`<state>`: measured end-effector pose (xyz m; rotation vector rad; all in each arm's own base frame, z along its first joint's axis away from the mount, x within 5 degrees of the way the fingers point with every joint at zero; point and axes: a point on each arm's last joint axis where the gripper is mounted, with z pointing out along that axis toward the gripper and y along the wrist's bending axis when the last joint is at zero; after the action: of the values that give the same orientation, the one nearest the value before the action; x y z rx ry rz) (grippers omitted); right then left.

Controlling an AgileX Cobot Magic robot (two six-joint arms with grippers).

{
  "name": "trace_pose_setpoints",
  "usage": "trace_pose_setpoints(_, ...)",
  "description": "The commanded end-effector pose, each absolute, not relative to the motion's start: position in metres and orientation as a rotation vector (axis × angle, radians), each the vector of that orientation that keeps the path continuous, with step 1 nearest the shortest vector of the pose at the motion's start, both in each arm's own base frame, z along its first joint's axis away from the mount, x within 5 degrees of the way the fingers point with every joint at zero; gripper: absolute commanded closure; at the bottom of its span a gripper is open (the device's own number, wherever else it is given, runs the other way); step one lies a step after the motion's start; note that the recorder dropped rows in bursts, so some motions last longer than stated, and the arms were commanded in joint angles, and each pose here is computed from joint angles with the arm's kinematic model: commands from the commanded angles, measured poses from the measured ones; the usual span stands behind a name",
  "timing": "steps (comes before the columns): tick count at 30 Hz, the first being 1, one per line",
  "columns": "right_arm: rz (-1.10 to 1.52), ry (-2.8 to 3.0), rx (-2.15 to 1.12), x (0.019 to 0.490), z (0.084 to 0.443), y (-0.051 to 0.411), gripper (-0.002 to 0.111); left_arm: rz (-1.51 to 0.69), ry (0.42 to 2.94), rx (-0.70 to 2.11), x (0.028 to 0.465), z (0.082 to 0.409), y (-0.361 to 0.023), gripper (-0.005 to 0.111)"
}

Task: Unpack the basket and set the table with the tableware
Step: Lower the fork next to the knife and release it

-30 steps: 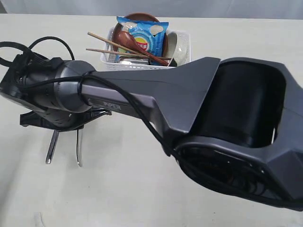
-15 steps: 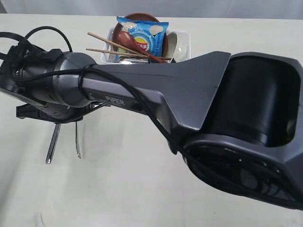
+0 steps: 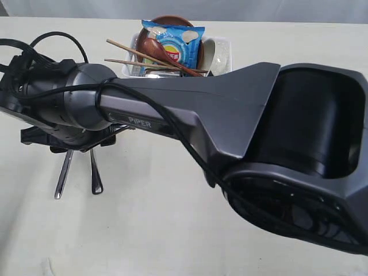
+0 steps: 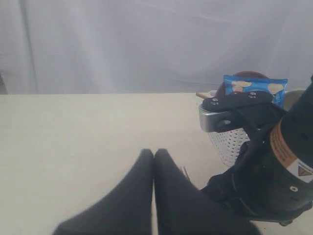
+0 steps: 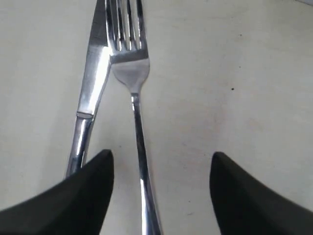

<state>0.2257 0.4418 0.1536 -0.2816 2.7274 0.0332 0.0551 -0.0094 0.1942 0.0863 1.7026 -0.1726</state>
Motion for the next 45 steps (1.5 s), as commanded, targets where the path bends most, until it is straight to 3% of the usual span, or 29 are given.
trace_pose_setpoints(1, 0.02, 2.707, -0.277, 0.231, 0.16, 0.438, 0.052, -0.176, 1.696, 0.085, 0.055, 0.194, -0.01, 0.107)
trace_pose_setpoints(7, -0.072, 2.687, -0.351, 0.249, 0.16, 0.426, 0.056, -0.176, 1.696, 0.085, 0.055, 0.194, -0.01, 0.107)
trace_pose_setpoints(13, -0.101, 2.69, -0.394, 0.261, 0.158, 0.418, 0.084, -0.176, 1.696, 0.085, 0.055, 0.194, -0.01, 0.107)
trace_pose_setpoints(20, 0.043, 2.662, -0.473, 0.26, 0.158, 0.43, 0.109, -0.176, 1.696, 0.085, 0.055, 0.194, -0.01, 0.107)
trace_pose_setpoints(32, -0.001, 2.767, -0.532, 0.252, 0.122, 0.433, 0.109, -0.176, 1.696, 0.085, 0.055, 0.194, -0.01, 0.107)
trace_pose_setpoints(45, 0.069, 2.787, -0.58, 0.229, 0.121, 0.447, 0.109, -0.176, 1.696, 0.085, 0.055, 0.194, -0.01, 0.107)
